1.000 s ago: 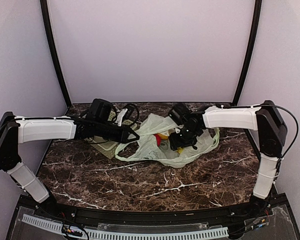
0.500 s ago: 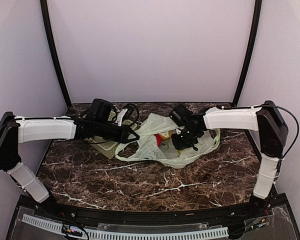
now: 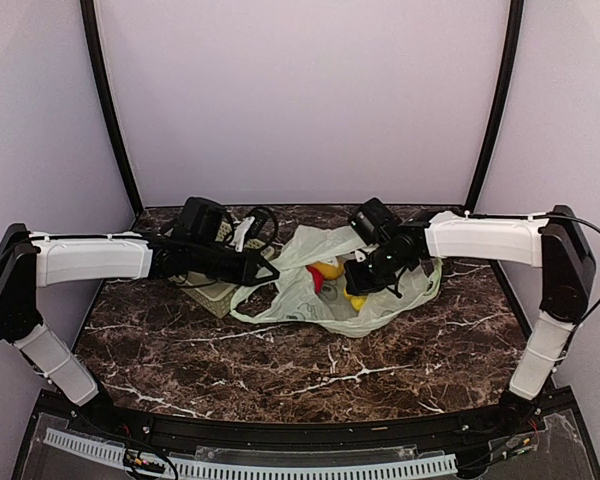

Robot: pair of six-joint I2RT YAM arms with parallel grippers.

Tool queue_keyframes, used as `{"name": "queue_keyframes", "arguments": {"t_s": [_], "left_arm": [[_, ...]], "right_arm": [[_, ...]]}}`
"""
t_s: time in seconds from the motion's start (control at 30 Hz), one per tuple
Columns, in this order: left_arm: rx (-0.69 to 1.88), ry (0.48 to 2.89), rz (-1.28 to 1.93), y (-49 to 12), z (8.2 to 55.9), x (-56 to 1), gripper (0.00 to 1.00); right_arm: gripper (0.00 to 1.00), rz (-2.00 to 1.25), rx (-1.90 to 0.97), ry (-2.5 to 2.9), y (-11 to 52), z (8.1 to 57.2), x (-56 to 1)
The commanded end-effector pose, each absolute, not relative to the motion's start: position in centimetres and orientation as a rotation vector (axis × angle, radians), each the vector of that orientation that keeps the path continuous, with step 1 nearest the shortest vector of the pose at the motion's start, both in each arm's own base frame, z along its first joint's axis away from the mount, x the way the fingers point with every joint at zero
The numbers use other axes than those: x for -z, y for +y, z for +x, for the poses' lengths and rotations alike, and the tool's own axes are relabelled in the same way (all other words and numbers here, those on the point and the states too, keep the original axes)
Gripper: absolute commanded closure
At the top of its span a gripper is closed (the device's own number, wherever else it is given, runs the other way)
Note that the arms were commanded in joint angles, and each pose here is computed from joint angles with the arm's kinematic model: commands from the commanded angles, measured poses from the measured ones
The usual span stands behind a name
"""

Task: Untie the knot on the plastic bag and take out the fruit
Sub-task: Pick up the gripper from the takeout bag.

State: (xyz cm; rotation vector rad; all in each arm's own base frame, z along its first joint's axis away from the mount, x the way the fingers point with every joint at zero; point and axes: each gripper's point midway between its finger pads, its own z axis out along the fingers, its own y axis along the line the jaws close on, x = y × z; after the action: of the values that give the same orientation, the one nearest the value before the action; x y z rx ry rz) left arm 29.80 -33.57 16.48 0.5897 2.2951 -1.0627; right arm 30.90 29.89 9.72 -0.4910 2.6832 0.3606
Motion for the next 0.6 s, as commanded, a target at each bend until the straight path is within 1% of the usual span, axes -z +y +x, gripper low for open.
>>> {"name": "queue_keyframes", "arguments": {"t_s": [0.0,0.2,0.43,0.57], "left_arm": [[1.095,2.223,0.561,-34.4,30.7,-18.9,0.99],[1.157,2.166,0.500,-35.8,32.4,-20.8,0.99],[1.130,2.190,0.427,-36.3,34.2,-20.3,0.99],[1.121,2.212,0.416,-36.5,34.6,-19.6,0.99]], "right_arm": [[1.00,-0.564,-0.611,2.552,32.2,30.3,-13.6],[1.00,-0.727,-0.881,2.378,34.8,27.9,-17.7],[1.00,-0.886,-1.117,2.180,36.7,24.7,-22.5],[1.00,-0.881,-1.198,2.059,36.2,23.3,-25.8]]}}
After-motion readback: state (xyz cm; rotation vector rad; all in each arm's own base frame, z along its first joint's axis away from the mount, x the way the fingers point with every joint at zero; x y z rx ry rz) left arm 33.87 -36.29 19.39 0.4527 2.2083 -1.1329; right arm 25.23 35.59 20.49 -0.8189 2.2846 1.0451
